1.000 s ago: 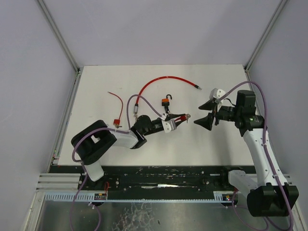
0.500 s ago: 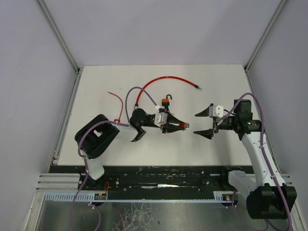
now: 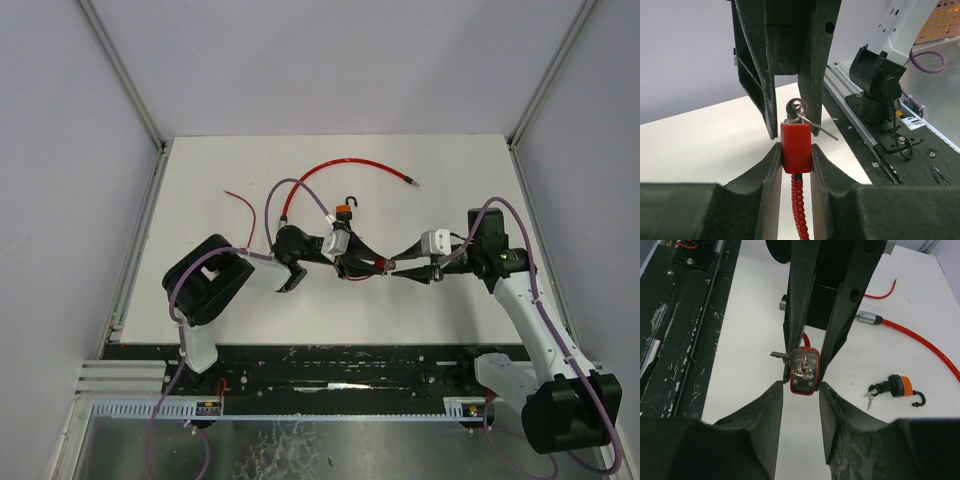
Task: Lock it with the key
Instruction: Adjust the lock.
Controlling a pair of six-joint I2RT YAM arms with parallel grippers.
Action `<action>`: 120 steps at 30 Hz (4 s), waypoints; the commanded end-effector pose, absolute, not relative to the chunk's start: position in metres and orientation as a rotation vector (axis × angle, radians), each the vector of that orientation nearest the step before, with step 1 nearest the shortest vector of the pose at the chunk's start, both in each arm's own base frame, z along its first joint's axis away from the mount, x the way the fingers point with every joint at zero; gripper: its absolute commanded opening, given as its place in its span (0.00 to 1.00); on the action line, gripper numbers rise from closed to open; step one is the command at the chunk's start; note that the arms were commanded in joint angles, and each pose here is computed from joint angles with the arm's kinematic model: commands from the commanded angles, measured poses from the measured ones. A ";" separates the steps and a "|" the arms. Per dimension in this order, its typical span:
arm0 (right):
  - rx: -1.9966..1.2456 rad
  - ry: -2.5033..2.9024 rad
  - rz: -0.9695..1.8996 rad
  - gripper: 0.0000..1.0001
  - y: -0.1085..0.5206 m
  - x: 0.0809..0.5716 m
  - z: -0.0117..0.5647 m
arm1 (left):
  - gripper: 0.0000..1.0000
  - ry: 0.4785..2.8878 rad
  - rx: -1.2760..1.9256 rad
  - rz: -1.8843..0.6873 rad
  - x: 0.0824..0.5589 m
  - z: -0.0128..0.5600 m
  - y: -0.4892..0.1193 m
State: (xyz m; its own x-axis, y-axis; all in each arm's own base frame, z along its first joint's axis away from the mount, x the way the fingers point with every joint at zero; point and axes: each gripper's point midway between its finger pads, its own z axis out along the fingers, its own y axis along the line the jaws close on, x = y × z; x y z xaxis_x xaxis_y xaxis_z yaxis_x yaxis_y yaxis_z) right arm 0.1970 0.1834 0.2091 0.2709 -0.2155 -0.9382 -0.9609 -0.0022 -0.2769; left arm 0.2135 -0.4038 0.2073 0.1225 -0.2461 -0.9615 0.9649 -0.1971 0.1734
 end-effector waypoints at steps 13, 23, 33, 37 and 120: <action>-1.463 1.169 0.874 0.12 0.192 0.200 0.221 | 0.13 0.726 1.194 -1.310 0.218 0.233 -0.404; -1.409 1.217 0.869 0.03 0.181 0.204 0.237 | 0.41 0.765 1.127 -1.257 0.231 0.238 -0.392; -1.405 1.233 0.865 0.02 0.179 0.207 0.233 | 0.39 0.782 1.131 -1.285 0.233 0.235 -0.393; -1.404 1.235 0.871 0.02 0.179 0.206 0.232 | 0.35 0.782 1.139 -1.303 0.232 0.236 -0.395; -1.158 1.336 0.933 0.00 0.143 0.206 0.258 | 0.46 0.937 0.755 -1.299 0.223 0.290 -0.347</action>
State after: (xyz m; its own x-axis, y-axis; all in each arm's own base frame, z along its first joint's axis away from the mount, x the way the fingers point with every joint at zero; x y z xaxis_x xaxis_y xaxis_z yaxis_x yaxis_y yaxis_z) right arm 0.2153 0.1412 0.2481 0.0016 -0.1795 -0.9838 -0.9685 0.2448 -0.0463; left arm 0.2280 -0.3597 0.2541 0.0078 -0.3550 -0.9348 0.9944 0.1017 -0.0304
